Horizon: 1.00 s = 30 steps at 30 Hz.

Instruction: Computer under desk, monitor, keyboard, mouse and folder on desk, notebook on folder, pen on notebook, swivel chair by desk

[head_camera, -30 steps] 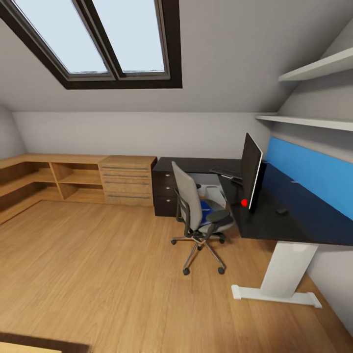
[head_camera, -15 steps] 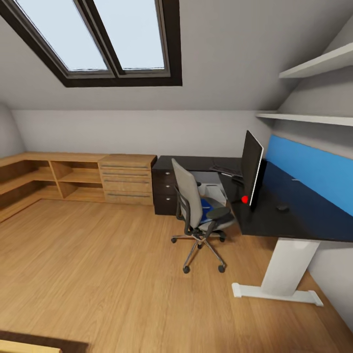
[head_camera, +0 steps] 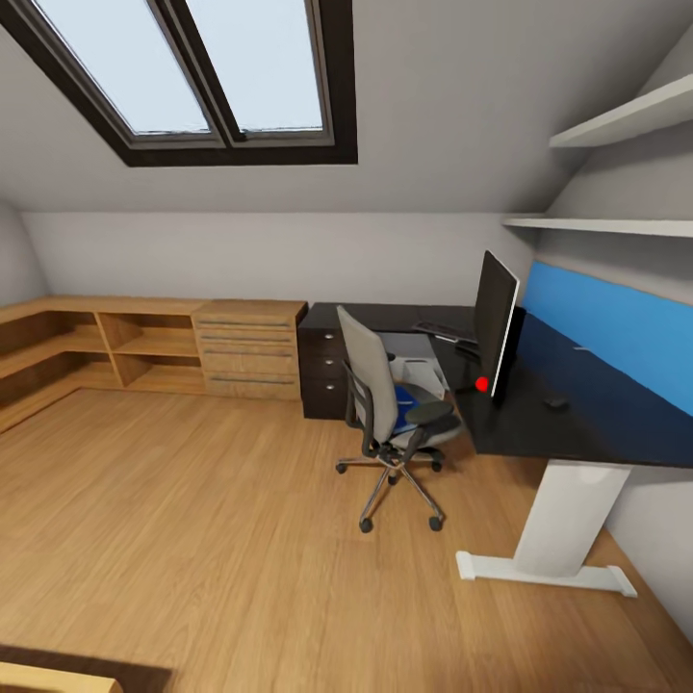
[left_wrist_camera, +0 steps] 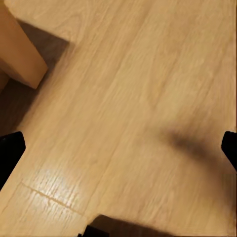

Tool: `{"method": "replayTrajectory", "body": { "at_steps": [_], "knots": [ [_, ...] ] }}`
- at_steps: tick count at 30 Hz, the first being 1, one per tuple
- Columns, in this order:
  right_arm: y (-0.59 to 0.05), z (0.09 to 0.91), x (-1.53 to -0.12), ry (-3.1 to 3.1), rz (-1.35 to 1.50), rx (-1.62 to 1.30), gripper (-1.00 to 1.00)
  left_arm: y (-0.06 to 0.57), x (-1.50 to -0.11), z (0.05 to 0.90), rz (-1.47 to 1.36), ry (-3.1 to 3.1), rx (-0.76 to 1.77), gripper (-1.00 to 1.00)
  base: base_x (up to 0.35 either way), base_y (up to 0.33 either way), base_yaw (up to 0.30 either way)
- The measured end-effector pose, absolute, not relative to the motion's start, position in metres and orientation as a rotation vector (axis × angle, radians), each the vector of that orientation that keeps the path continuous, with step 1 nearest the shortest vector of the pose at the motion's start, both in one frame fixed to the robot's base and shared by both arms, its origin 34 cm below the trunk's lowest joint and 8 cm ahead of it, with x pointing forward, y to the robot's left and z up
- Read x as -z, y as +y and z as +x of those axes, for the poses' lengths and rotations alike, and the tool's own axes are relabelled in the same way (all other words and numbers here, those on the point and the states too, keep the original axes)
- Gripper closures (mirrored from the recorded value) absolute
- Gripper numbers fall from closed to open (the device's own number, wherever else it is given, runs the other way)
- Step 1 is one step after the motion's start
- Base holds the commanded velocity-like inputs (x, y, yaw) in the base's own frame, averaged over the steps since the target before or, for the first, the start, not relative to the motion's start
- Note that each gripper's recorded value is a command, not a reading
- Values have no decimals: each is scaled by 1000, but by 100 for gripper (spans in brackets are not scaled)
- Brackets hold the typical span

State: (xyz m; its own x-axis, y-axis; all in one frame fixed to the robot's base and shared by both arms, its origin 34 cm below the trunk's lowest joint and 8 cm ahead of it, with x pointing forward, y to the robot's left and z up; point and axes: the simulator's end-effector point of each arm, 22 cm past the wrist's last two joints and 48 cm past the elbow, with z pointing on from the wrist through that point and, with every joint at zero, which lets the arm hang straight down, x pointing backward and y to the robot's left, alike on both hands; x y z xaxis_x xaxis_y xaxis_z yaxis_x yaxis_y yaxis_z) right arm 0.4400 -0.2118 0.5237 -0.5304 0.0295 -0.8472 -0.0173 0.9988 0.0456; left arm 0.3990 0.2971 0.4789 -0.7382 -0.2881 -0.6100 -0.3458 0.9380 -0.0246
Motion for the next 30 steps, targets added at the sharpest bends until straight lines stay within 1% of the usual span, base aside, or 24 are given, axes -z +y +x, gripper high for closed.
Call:
{"method": "replayTrajectory", "body": {
  "at_steps": [2,4,6,7,8,10,13,18,30],
  "knots": [
    [-209,467,-537,2081,18,-60,-100,294,-493,428,-439,2421,-90,-100,0,0,0],
    [-211,545,-572,2011,33,-44,-100,285,-524,473,-427,2429,-46,-100,0,0,0],
    [-214,596,-586,2037,46,-24,-100,264,-547,507,-409,2468,8,-100,0,0,0],
    [-220,630,-584,2131,65,12,-100,240,-563,537,-393,2509,66,-100,0,0,0],
    [-221,689,-630,2052,67,18,-100,236,-596,591,-377,2440,87,-100,0,0,0],
    [-224,716,-642,2064,96,33,-100,230,-595,610,-367,2463,97,-100,0,0,0],
    [-219,761,-675,2055,187,3,-100,222,-611,662,-350,2469,114,-100,0,0,0],
    [-216,777,-683,2048,251,-30,-100,215,-634,696,-338,2417,142,-100,0,0,0],
    [-211,776,-661,2053,252,-41,-100,218,-646,716,-334,2327,152,-100,0,0,0]
  ]
}}
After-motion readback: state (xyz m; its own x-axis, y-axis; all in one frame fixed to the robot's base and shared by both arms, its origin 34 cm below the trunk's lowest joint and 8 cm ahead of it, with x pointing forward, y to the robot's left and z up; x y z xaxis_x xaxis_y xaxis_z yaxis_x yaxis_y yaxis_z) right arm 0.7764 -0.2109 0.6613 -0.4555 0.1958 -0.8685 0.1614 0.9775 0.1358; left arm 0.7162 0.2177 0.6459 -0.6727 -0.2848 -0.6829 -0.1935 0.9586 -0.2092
